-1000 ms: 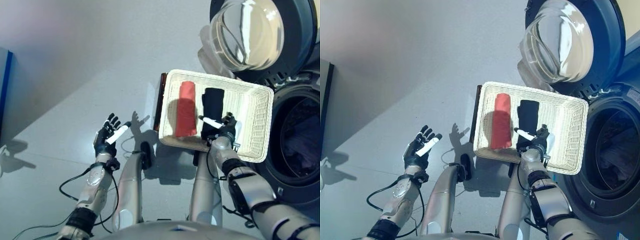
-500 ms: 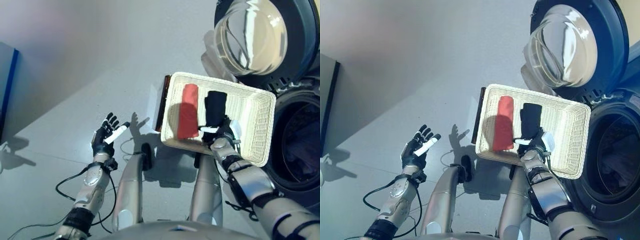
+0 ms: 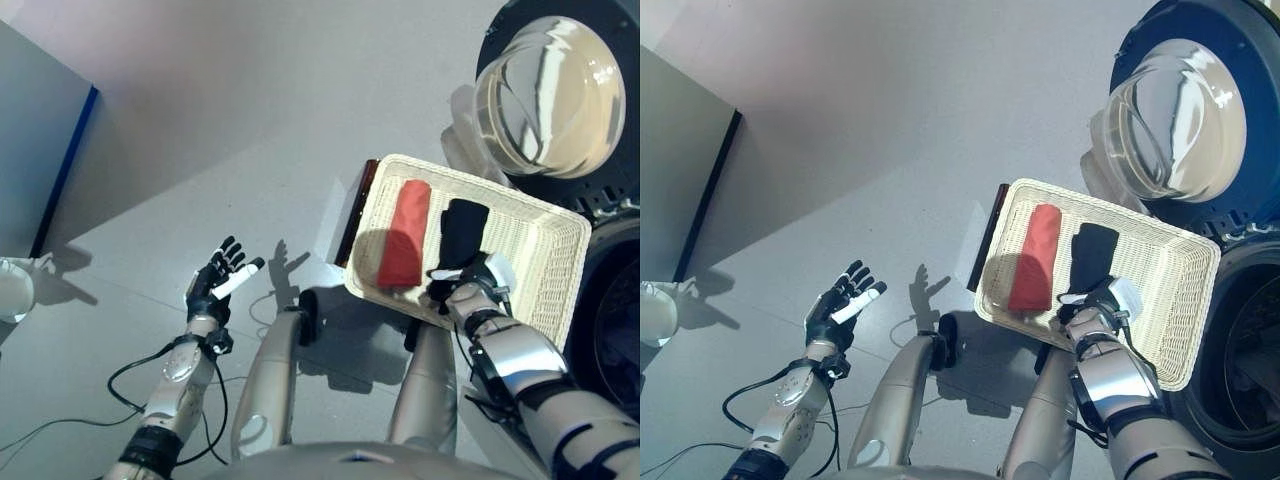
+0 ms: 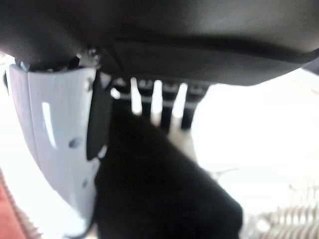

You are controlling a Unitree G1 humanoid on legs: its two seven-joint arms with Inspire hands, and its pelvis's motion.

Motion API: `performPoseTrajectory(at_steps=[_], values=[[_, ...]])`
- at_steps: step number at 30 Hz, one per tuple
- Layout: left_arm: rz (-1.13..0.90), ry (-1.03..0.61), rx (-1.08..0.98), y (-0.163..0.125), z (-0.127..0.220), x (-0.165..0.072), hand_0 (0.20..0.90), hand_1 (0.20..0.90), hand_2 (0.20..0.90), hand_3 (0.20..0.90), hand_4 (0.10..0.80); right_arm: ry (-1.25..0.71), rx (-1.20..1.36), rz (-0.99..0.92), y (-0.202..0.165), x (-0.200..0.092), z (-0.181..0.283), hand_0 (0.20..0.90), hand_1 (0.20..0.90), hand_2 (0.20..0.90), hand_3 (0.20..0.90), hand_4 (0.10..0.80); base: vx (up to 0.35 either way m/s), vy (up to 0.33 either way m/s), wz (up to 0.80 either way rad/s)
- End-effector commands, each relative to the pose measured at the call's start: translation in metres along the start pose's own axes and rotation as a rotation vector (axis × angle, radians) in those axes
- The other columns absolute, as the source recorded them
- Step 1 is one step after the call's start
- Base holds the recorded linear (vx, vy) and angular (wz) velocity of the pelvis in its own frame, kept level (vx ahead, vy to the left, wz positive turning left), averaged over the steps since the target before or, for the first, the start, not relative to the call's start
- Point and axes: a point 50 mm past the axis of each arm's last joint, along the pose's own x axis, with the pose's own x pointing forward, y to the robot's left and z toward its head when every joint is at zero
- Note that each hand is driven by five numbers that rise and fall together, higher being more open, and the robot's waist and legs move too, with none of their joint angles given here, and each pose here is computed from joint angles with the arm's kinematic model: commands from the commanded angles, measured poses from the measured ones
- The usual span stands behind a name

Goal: Pick up the clothes and place them into the washing machine

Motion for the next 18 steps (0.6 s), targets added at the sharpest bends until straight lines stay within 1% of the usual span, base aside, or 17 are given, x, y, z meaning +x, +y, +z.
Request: performPoseTrajectory(at_steps=[1, 2, 6, 10, 14, 16, 17, 18], values=[[-0.098, -0.148, 0.062, -0.009, 0.034, 0.008, 0.9, 0.9, 0.9, 0.9, 0.8, 0.003, -0.012, 0.219, 0.034, -0.014, 0.001, 0.2, 0.2, 0.2, 0.2, 0.3, 0.013, 0.008, 0.03], [-0.101, -0.147, 0.06, -0.008, 0.035, 0.007, 0.9, 0.9, 0.9, 0.9, 0.8, 0.037, -0.004, 0.216, 0.03, -0.012, -0.008, 0.2, 0.2, 0.2, 0.2, 0.3, 0.009, 0.016, 0.03], [-0.09, -0.149, 0.061, -0.006, 0.035, 0.007, 0.9, 0.9, 0.9, 0.9, 0.8, 0.085, 0.047, 0.187, 0.02, -0.007, -0.019, 0.2, 0.2, 0.2, 0.2, 0.3, -0.004, 0.014, 0.01], [-0.084, -0.145, 0.069, -0.003, 0.034, 0.007, 0.9, 0.9, 0.9, 0.9, 0.8, 0.169, 0.121, 0.154, 0.009, -0.002, -0.041, 0.2, 0.2, 0.2, 0.2, 0.3, 0.0, 0.0, 0.0], [-0.081, -0.143, 0.068, -0.001, 0.034, 0.006, 0.9, 0.9, 0.9, 0.9, 0.8, 0.263, 0.319, 0.067, -0.013, 0.006, -0.063, 0.2, 0.2, 0.2, 0.2, 0.3, 0.0, 0.0, 0.0], [-0.069, -0.141, 0.069, 0.001, 0.033, 0.006, 0.9, 0.9, 0.9, 0.9, 0.8, 0.271, 0.412, 0.025, -0.023, 0.01, -0.068, 0.2, 0.2, 0.2, 0.2, 0.3, 0.0, 0.0, 0.0], [-0.059, -0.142, 0.069, 0.003, 0.033, 0.006, 0.9, 0.9, 0.9, 0.9, 0.8, 0.27, 0.518, -0.016, -0.034, 0.014, -0.07, 0.2, 0.2, 0.2, 0.2, 0.3, 0.0, 0.0, 0.0], [-0.059, -0.141, 0.069, 0.003, 0.033, 0.006, 0.9, 0.9, 0.9, 0.9, 0.8, 0.27, 0.518, -0.016, -0.034, 0.014, -0.07, 0.2, 0.2, 0.2, 0.2, 0.3, 0.0, 0.0, 0.0]])
